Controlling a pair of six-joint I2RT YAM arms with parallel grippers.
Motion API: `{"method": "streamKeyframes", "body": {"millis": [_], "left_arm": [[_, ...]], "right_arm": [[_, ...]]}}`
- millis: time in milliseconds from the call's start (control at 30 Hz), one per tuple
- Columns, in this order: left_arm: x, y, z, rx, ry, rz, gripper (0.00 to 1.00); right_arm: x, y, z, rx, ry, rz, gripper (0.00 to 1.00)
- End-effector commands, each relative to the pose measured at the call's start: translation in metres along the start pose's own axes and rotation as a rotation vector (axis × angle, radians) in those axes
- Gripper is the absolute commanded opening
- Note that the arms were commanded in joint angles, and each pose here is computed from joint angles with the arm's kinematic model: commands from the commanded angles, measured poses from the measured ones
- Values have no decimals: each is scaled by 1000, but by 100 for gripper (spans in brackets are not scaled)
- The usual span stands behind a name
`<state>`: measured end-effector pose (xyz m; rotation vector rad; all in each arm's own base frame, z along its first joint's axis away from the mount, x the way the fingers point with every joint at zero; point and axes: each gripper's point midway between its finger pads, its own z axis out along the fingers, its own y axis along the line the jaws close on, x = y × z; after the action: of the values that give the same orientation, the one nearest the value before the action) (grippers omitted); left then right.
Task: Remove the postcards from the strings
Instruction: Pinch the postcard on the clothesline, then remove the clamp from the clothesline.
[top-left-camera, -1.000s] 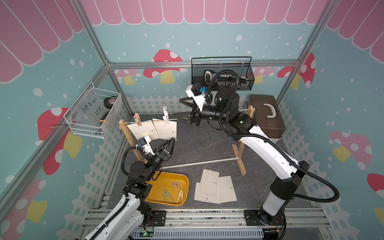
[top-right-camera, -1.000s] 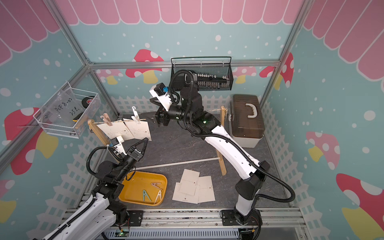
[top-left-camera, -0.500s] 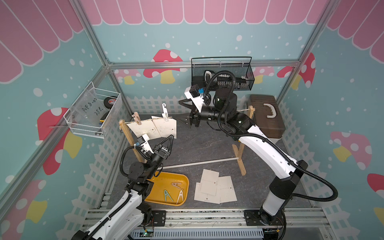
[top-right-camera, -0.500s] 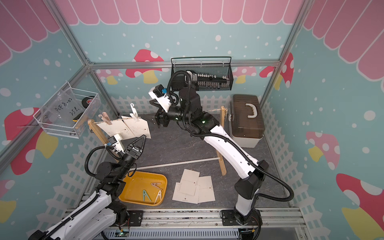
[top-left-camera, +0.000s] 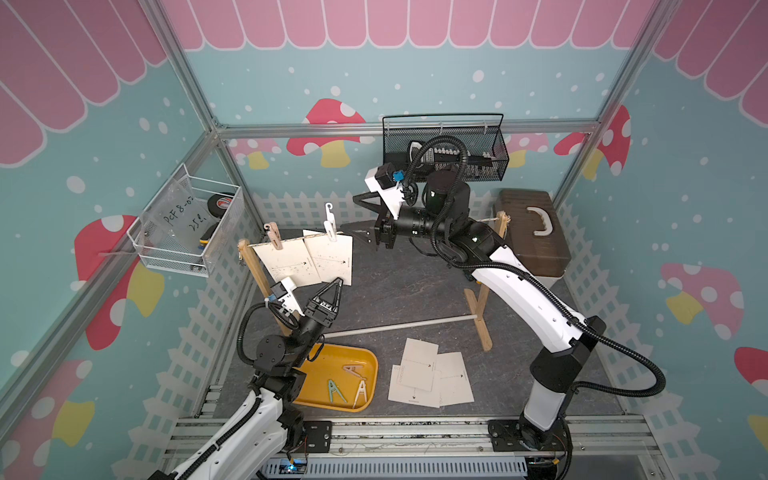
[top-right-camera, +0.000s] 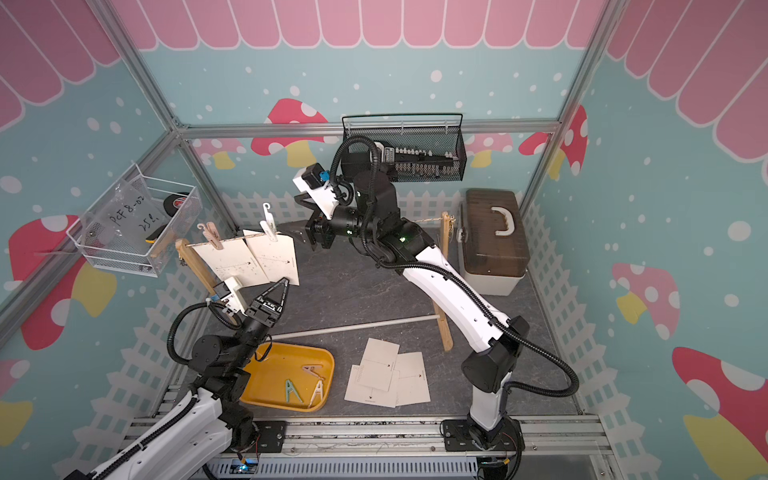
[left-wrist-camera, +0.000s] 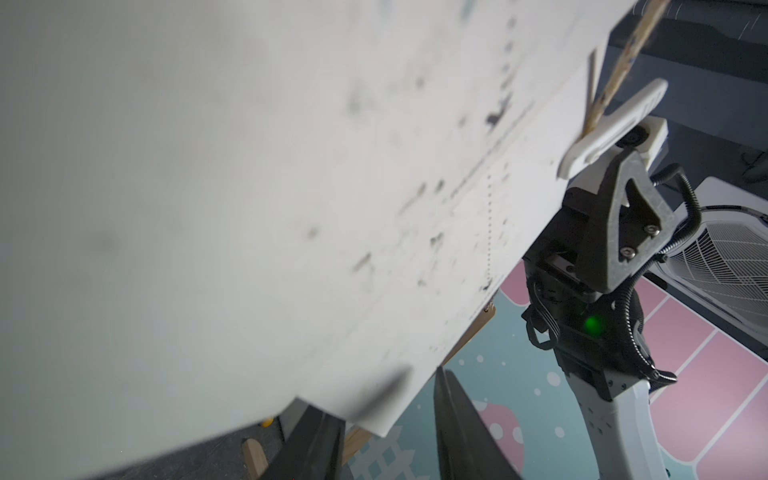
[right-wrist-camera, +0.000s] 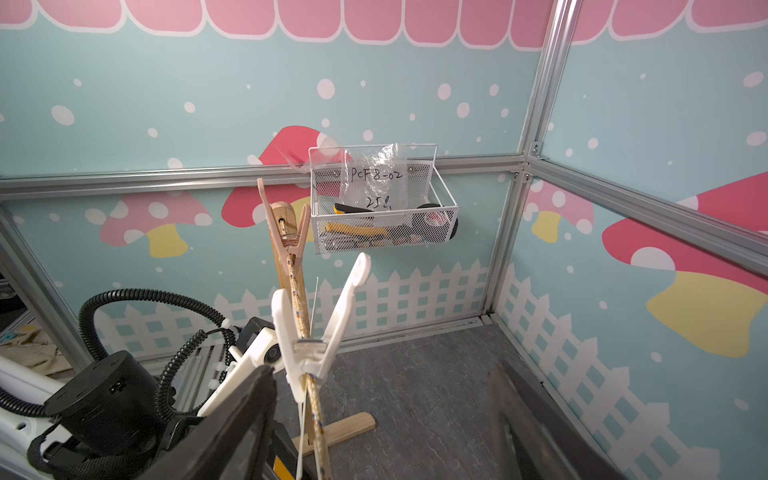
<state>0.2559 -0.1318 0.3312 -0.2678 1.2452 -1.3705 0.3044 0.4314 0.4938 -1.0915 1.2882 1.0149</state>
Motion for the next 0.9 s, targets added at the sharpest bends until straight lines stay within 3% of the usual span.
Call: {"method": "streamKeyframes", "body": {"millis": [0, 467, 867], "left_arm": [[-7, -12, -3, 45, -35, 1, 35], [-8, -13, -8, 48, -49, 13, 18], [-9, -10, -13, 36, -59, 16, 10]], "right_arm": [[5, 11, 10, -61, 22, 8, 78], [11, 35, 30, -185, 52, 9, 77], [5, 37, 43, -223, 22, 12, 53]]}}
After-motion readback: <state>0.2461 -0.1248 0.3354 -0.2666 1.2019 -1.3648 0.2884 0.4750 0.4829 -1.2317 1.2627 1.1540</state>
